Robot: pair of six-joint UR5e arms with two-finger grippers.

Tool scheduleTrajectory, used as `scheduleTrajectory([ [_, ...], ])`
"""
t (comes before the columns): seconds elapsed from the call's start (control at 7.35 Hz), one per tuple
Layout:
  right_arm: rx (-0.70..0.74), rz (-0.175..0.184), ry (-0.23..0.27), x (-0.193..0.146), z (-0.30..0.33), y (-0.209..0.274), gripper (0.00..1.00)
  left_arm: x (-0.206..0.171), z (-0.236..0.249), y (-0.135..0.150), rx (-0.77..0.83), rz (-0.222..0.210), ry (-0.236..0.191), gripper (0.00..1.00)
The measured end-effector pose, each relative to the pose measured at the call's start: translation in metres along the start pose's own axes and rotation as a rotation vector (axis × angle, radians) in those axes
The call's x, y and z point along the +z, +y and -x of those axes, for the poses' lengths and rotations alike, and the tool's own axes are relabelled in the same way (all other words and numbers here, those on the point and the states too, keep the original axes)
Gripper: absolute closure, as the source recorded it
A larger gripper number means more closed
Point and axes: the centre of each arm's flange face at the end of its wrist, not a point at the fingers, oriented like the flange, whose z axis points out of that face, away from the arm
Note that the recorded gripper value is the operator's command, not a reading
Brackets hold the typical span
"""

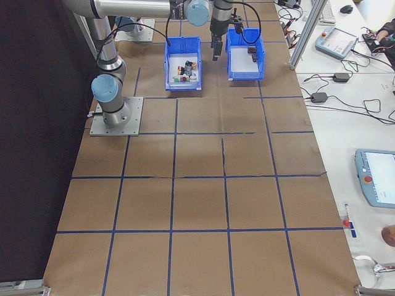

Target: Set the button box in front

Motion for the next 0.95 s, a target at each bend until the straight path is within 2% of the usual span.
scheduleTrajectory([
  [0.54, 0.001, -0.001, -0.001, 0.0002, 0.0002, 0.0005, 0.00, 0.0022, -0.0006, -0.0013, 0.001, 0.005, 0.001, 0.00],
  [0.95, -0.001, 0.002, -0.002, 0.0012, -0.0001, 0.0001, 0.00, 0.0000, -0.0002, -0.0038, 0.000, -0.009, 0.001, 0.00],
])
